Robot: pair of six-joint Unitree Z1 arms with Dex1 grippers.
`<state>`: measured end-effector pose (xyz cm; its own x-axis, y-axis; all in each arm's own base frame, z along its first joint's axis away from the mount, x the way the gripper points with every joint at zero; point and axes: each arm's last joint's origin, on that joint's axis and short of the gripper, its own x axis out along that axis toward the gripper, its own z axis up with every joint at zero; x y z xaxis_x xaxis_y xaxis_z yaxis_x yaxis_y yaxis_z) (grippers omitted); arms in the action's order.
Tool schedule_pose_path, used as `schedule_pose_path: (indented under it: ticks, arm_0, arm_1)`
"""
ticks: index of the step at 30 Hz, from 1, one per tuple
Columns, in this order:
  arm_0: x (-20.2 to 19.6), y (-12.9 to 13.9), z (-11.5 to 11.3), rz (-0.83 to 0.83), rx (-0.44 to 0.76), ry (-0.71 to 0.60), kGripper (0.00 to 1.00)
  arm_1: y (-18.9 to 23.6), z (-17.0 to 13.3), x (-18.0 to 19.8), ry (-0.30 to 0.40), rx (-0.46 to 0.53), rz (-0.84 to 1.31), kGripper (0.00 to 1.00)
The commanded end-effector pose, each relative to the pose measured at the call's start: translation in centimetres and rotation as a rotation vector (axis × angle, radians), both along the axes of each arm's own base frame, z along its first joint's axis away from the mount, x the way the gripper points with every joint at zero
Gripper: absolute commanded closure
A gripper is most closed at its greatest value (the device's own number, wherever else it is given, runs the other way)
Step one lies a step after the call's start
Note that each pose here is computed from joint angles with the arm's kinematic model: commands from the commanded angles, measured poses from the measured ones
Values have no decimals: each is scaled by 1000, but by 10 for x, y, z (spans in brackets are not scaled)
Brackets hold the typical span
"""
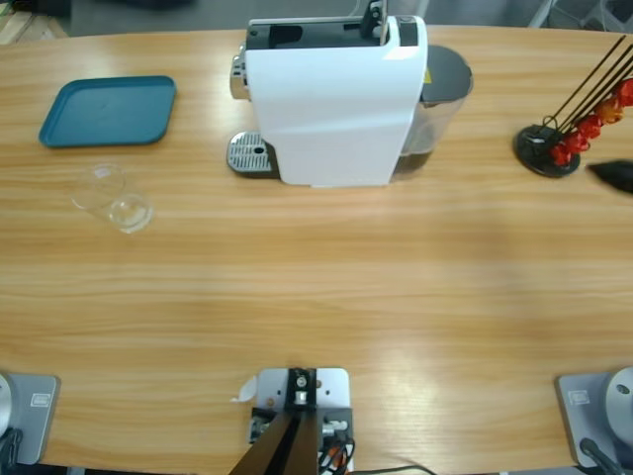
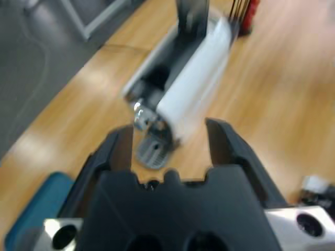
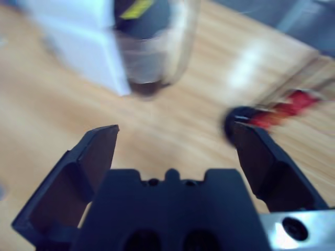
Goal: Pour coffee
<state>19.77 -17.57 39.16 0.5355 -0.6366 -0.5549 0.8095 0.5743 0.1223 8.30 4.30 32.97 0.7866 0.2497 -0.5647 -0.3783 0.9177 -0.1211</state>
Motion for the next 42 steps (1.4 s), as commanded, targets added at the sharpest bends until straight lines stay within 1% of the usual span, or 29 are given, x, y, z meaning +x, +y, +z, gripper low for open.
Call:
schedule_pose_path:
  ticks: [1, 2, 3, 6, 9, 13, 18, 19, 21, 22, 31, 34, 42]
  arm_0:
    - [-36, 28, -41, 2, 158, 0, 1]
    - [-39, 31, -41, 4, 155, -3, 1]
    - [-41, 33, -39, 5, 148, -11, 0]
    - [-46, 38, -35, 13, 142, -26, 0]
    - [-47, 40, -36, 23, 149, -29, 0]
    - [-43, 36, -35, 23, 149, -29, 1]
    - [-42, 35, -34, 24, 148, -28, 2]
    - [-43, 35, -35, 24, 149, -26, 2]
    - [-43, 36, -35, 25, 149, -24, 1]
    - [-43, 36, -35, 24, 149, -23, 0]
    - [-39, 31, -31, 24, 137, -31, 0]
    - [-38, 31, -33, 23, 142, -26, 2]
    - [-38, 30, -34, 24, 143, -24, 0]
  arm_1:
    - [2, -31, 65, 93, -108, -376, 115]
    - [1, -33, 75, 91, -93, -414, 136]
    - [0, -35, 83, 87, -87, -434, 212]
    - [-1, -50, 101, 82, -66, -491, 301]
    - [-5, -65, 94, 75, -55, -536, 359]
    - [-10, -77, 89, 53, -13, -552, 368]
    - [-10, -71, 85, -10, 37, -541, 377]
    - [-10, -70, 85, -18, 46, -537, 387]
    - [-11, -71, 85, -33, 58, -529, 441]
    - [-11, -71, 85, -37, 61, -531, 446]
    - [-19, -75, 91, -30, 63, -552, 444]
    - [-19, -73, 92, -38, 70, -547, 446]
    - [-17, -78, 101, -25, 76, -538, 446]
